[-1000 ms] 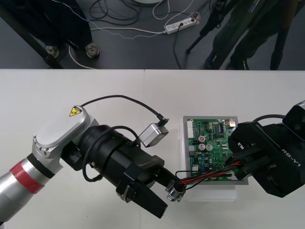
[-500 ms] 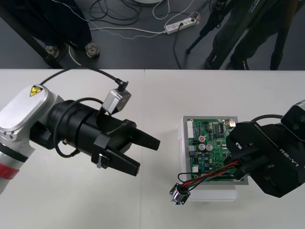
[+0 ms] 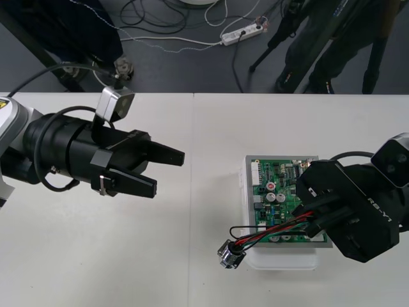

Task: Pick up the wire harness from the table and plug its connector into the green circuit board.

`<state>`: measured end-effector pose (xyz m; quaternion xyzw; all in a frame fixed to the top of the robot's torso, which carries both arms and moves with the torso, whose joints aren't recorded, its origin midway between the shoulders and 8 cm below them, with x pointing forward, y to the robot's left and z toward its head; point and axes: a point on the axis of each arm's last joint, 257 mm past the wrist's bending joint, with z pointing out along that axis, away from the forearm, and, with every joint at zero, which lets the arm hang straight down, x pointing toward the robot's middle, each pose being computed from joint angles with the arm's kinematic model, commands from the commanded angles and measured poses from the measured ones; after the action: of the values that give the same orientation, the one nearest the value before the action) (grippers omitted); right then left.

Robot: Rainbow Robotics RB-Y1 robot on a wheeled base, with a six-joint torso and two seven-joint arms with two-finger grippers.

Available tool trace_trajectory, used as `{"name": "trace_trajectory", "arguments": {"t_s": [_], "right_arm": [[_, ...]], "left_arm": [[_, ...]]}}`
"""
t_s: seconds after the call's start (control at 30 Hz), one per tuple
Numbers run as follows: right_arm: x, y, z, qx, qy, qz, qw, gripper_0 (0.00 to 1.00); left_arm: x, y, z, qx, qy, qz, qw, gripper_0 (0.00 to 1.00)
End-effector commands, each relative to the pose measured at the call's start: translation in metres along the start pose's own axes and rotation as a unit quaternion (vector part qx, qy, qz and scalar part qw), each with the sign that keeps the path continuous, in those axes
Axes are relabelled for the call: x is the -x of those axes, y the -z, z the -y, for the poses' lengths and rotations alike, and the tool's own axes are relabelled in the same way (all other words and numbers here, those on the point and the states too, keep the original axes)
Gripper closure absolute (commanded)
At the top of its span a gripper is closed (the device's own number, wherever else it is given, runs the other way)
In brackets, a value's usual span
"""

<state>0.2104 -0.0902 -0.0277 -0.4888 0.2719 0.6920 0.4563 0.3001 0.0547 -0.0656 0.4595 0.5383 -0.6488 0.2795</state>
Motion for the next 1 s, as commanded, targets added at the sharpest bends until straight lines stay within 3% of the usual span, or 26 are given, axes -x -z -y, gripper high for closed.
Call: {"name": "trace_trajectory", "arguments": {"t_s": [0.03, 0.4, 0.63, 1.0], "right_arm": [[0.003, -0.006, 0.001, 0.002, 0.012, -0.004, 1.000, 1.00], [-0.012, -0.020, 0.010, 0.004, 0.067, -0.053, 0.996, 1.00], [-0.020, -0.024, 0.014, 0.000, 0.073, -0.062, 0.995, 1.00], [-0.026, -0.020, 0.055, -0.088, 0.108, -0.086, 0.987, 1.00]], "left_arm": [[0.009, 0.019, 0.004, 0.021, -0.081, 0.009, 0.996, 0.00], [0.009, -0.002, 0.023, 0.006, -0.192, 0.027, 0.981, 0.00], [0.005, -0.015, 0.031, 0.020, -0.210, 0.029, 0.977, 0.00], [-0.002, -0.035, 0.033, 0.071, -0.235, 0.027, 0.969, 0.00]]}}
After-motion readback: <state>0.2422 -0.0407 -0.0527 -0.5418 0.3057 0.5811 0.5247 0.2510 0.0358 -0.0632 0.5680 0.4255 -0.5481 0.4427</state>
